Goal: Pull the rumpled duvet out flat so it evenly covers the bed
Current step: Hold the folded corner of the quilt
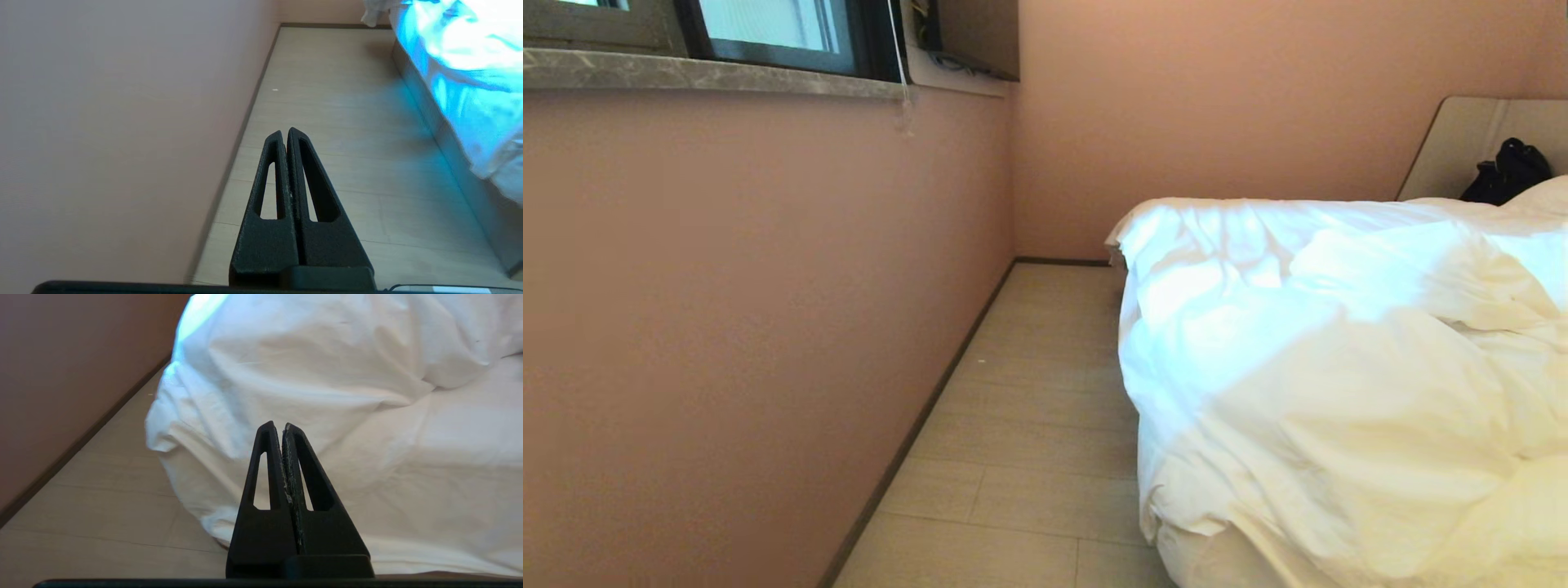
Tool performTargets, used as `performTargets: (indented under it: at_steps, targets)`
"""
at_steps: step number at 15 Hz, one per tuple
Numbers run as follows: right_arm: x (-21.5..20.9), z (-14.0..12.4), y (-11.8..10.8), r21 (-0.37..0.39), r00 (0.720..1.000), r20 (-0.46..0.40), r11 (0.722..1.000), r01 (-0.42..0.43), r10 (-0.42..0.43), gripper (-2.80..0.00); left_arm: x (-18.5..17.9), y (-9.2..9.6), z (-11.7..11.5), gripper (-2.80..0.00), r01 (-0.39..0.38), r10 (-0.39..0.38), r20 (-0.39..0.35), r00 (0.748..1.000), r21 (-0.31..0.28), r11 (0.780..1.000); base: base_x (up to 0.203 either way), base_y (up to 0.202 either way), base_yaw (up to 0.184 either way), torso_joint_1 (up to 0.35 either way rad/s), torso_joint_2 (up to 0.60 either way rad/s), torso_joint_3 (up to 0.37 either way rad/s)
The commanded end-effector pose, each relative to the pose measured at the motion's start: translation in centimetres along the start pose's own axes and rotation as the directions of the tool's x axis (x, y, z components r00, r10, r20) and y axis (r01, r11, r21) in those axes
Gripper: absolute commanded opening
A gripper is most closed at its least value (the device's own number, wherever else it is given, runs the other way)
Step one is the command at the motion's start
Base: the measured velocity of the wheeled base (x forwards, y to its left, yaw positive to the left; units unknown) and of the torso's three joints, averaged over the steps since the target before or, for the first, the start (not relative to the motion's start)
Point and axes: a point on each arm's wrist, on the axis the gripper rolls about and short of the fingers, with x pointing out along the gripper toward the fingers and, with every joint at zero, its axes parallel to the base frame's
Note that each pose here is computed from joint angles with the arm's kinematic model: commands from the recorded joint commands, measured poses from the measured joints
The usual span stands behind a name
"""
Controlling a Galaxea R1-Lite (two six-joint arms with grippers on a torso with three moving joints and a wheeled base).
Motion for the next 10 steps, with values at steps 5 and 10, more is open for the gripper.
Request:
performTargets:
  at_steps: [5,10]
  targets:
    - [0.0,0.0,0.0,-0.001,1.0,0.001,1.0,-0.001,0.001,-2.8,0.01,0.0,0.0,-2.8,-0.001,0.001,-0.001,1.0,-0.001,1.0,0.0,-0.192,0.002,-0.001,0.0,0.003]
    - [0.0,0.0,0.0,-0.001,1.0,0.0,1.0,0.001,-0.001,-2.8,0.01,0.0,0.0,-2.8,0.0,0.0,-0.001,1.0,-0.003,1.0,0.0,-0.191,-0.001,0.005,0.01,0.002]
